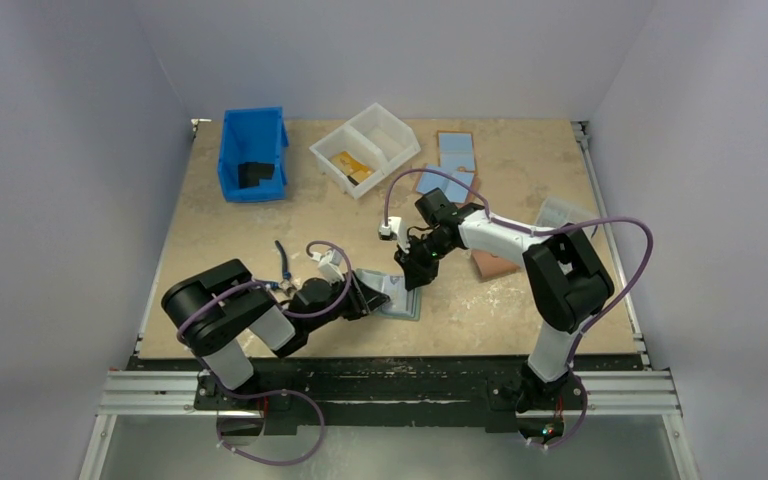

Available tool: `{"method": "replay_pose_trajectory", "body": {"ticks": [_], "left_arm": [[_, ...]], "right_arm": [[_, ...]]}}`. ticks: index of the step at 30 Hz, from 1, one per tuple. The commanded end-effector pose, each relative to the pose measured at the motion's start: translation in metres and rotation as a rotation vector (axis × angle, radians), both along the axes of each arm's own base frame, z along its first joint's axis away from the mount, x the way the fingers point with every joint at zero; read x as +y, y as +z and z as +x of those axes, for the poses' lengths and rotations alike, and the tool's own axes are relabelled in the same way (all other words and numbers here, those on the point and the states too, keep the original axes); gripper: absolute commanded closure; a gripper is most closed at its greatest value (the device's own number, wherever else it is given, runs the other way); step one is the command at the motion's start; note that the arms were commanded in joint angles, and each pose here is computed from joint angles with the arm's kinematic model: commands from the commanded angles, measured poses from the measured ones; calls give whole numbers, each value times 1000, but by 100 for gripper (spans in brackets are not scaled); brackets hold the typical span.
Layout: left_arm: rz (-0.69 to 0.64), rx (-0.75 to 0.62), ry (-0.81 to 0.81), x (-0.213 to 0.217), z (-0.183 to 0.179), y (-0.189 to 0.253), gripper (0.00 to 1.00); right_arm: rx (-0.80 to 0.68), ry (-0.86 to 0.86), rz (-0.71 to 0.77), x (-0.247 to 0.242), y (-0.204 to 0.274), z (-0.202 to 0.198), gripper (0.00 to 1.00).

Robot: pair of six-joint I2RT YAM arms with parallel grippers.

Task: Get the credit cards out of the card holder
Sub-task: Open the card holder at the center of the board, then remove the credit card from the card holder.

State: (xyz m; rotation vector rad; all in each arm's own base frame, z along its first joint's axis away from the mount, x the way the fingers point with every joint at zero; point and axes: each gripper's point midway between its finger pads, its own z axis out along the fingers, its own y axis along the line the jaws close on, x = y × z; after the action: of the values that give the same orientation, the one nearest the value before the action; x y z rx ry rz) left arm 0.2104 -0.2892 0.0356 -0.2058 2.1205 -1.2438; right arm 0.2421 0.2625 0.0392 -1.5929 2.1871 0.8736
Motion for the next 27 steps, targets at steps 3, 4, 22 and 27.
{"method": "replay_pose_trajectory", "body": {"ticks": [3, 4, 22, 27], "left_arm": [[1, 34, 19, -4, 7, -7, 69], [2, 36, 19, -5, 7, -8, 69], [5, 30, 55, 7, 5, -7, 100], [-9, 24, 47, 5, 4, -5, 100]], "right_arm": [[21, -5, -21, 1, -11, 0, 83], [38, 2, -17, 3, -12, -4, 84], [21, 51, 33, 4, 13, -3, 65], [39, 81, 68, 6, 18, -13, 84]]}}
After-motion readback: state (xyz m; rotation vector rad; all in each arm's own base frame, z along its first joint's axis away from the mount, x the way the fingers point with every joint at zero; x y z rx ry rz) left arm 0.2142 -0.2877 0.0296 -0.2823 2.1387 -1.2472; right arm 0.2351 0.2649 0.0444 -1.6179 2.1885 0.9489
